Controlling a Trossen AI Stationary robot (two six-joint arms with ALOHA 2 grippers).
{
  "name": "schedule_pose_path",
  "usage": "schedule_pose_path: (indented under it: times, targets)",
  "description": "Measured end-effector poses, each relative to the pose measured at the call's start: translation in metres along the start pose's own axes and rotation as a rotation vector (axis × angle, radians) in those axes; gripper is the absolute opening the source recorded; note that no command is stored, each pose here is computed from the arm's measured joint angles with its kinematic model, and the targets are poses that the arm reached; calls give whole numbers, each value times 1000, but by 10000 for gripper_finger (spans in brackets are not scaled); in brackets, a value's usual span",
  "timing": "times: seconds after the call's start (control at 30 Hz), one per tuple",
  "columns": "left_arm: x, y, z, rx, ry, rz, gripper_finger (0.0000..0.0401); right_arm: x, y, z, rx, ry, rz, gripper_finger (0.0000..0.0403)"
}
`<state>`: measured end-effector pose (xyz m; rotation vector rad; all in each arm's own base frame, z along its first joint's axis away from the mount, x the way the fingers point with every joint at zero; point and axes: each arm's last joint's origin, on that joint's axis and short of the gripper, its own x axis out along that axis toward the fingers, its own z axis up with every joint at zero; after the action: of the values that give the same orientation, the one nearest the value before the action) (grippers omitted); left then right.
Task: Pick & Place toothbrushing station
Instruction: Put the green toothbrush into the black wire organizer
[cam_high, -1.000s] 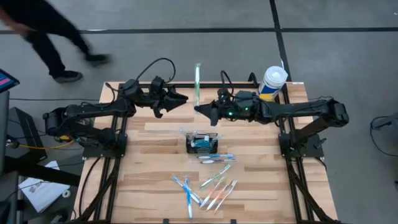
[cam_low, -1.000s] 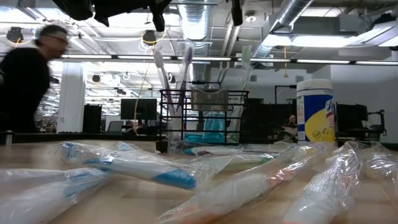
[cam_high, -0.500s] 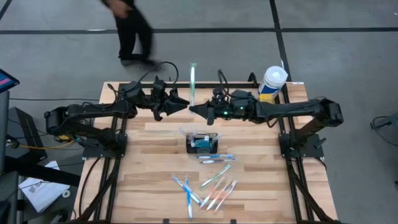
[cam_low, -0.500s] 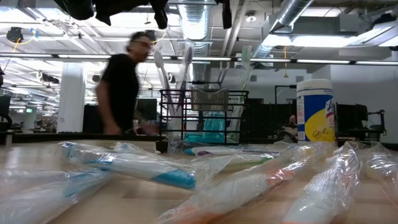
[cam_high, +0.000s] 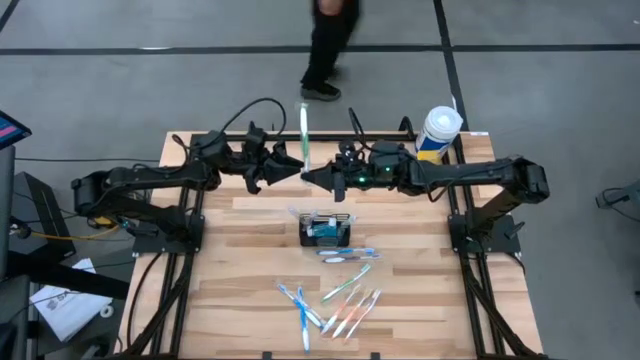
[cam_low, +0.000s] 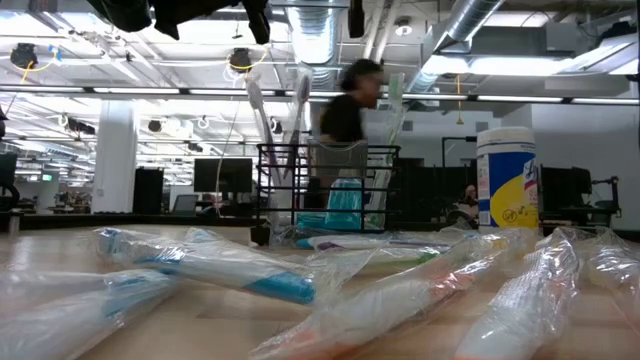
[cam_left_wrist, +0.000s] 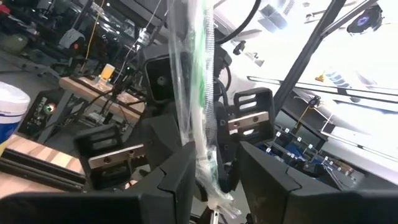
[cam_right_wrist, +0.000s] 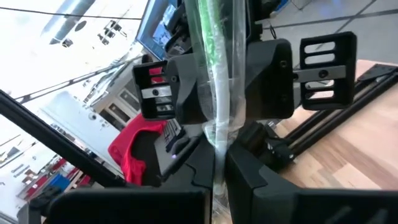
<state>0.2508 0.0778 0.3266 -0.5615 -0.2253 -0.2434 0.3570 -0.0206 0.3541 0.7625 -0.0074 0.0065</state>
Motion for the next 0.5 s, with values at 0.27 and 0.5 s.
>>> schedule_pose_path:
  times: [0.27,0.5]
  targets:
    - [1,2,-1,-18,7,2,117,2,-1,-3,8,36,-2,9]
    - [-3,6,1,-12,16,-1,117,4,0,-4,25,40,10,9]
